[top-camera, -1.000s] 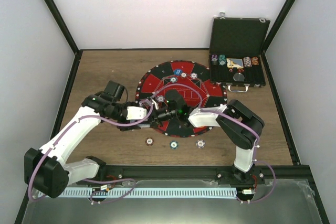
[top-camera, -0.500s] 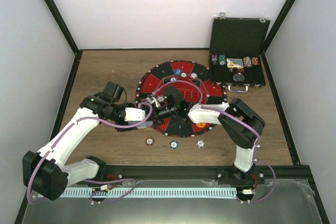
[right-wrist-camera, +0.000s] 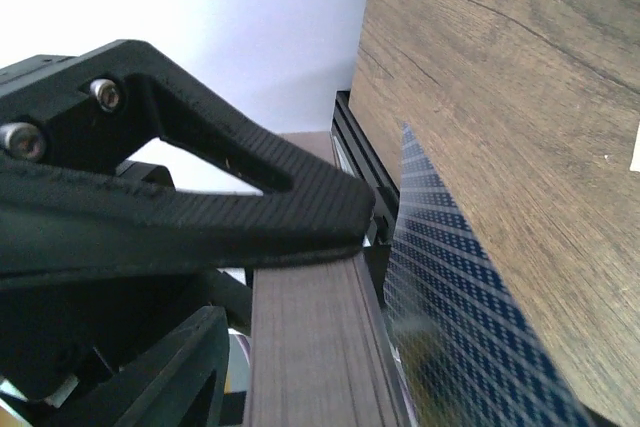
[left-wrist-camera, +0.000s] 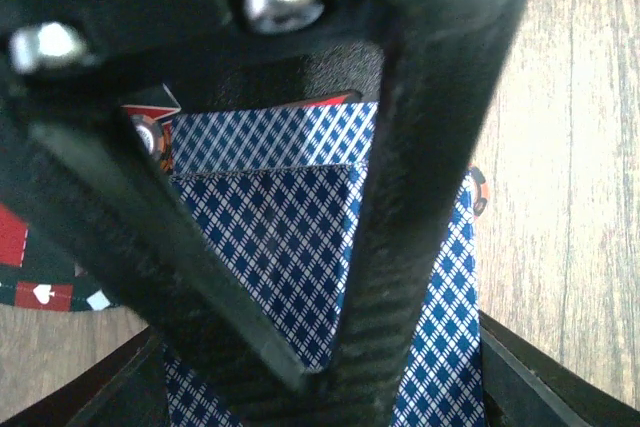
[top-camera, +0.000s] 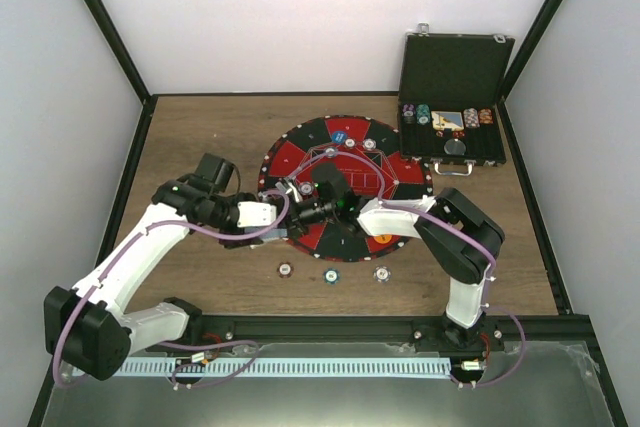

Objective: Distribute texas hold em gaming equipment

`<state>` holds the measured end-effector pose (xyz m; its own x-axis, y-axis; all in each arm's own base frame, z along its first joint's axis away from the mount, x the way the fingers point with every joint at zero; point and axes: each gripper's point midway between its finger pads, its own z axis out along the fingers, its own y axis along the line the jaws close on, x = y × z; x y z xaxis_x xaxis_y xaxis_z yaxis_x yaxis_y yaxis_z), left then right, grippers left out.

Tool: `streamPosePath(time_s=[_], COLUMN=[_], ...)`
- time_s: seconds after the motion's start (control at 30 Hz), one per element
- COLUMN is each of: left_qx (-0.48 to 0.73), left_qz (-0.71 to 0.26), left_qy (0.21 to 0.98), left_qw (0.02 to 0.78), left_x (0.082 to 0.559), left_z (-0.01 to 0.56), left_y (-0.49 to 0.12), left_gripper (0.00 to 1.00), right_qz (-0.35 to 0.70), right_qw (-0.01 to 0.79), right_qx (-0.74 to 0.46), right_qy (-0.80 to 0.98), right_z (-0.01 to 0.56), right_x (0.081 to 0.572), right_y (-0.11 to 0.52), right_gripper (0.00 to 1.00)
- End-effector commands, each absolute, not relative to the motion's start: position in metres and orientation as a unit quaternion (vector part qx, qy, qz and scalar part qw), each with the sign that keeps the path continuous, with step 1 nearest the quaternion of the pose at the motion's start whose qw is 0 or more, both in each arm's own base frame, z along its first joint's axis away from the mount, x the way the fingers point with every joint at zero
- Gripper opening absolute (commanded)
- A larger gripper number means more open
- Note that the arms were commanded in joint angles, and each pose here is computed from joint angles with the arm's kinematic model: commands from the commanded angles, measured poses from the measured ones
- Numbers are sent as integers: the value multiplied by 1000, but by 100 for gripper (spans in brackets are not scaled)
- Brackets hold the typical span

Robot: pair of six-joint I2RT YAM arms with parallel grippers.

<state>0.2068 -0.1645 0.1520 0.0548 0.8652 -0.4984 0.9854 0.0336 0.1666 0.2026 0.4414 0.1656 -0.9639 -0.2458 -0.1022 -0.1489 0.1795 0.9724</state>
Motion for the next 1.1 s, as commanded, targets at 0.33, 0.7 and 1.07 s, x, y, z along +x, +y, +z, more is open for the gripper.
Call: streamPosePath(time_s=[0.33,0.7,1.07], left_qx=[652,610,595], left_qz=[-135,-126,-109], left_qy=[701,744,753], left_qw=[256,240,260], left_x=[200,207,220], left_z=[161,139,145], left_y=[-143,-98,-94], left_gripper=[4,4,4], right_qz=[-586,-548,-386], right_qw=[14,-3,-23], right_qx=[129,117,190], right_qy=[-800,-828,-902], right_z=[160,151,115], right_x=[198,183,168], right_y=[437,406,436], right_gripper=[75,77,77])
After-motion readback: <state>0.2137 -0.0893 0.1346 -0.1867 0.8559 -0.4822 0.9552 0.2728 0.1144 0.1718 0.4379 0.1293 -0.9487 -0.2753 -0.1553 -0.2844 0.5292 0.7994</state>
